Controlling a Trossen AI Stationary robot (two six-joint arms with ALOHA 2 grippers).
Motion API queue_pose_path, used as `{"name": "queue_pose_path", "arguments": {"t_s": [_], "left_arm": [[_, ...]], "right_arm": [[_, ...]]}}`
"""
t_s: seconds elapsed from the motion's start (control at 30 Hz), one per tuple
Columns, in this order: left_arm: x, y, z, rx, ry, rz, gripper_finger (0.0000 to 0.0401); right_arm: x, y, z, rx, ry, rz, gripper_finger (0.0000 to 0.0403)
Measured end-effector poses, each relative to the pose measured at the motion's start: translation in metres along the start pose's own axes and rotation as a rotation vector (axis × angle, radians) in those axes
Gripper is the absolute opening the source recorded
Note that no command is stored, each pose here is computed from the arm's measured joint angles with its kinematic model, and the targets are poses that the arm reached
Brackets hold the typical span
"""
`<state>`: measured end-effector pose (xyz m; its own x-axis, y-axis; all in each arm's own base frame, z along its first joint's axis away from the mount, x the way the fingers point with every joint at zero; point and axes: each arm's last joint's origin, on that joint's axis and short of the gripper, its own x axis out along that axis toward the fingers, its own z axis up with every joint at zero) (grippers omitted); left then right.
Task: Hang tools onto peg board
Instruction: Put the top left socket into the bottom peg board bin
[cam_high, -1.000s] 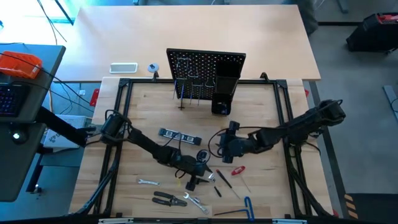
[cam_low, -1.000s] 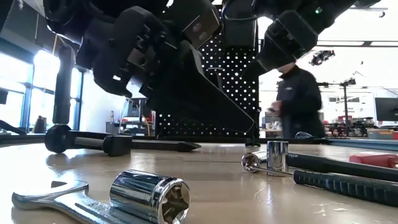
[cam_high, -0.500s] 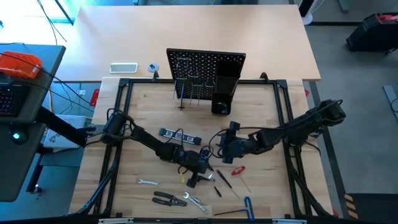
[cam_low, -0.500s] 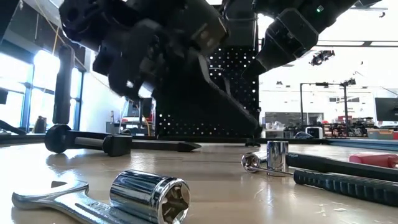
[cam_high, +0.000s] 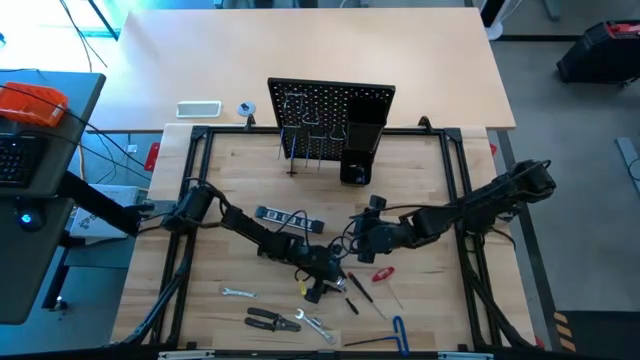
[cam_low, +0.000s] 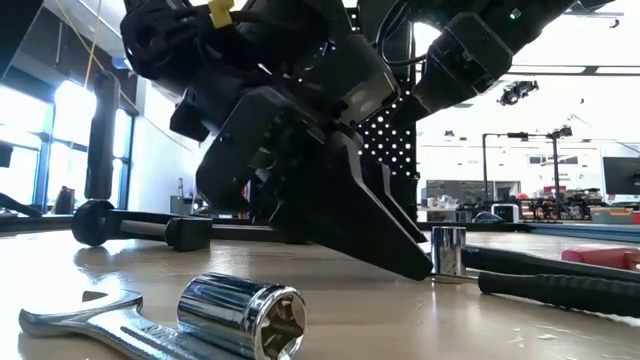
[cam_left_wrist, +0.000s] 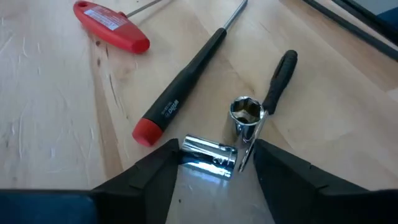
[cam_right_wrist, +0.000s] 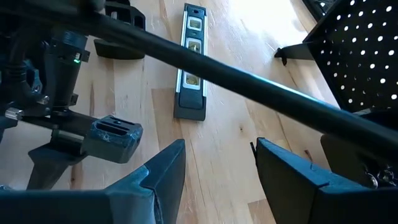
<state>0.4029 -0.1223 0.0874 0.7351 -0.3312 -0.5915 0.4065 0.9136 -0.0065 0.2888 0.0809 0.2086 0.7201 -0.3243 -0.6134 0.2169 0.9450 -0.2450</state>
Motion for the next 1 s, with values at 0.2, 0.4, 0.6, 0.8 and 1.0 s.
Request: {"name": "queue_pose_path", "arguments": {"t_s": [0.2, 0.4, 0.6, 0.8, 1.0], "left_arm": [[0.0, 0.001, 0.0, 0.025, 0.001, 0.007, 0.0138], [0.0, 0.0, 0.0, 0.033, 0.001, 0.004, 0.0097], [0.0, 0.0, -0.001, 0.03, 0.006, 0.004, 0.0107], [-0.001, 0.001, -0.001, 0.022, 0.011, -0.011, 0.0102], [-0.01, 0.004, 0.004, 0.006, 0.041, -0.02, 0.0103]], "right_arm": [[0.0, 0.0, 0.0, -0.001, -0.001, 0.0, 0.0188], [0.0, 0.0, 0.0, -0.001, -0.001, -0.004, 0.0188], [0.0, 0.0, 0.0, 0.004, -0.001, -0.004, 0.0188], [-0.002, 0.003, -0.001, -0.003, -0.002, 0.003, 0.0188], [-0.004, 0.006, -0.003, -0.026, 0.01, 0.014, 0.0188]]}}
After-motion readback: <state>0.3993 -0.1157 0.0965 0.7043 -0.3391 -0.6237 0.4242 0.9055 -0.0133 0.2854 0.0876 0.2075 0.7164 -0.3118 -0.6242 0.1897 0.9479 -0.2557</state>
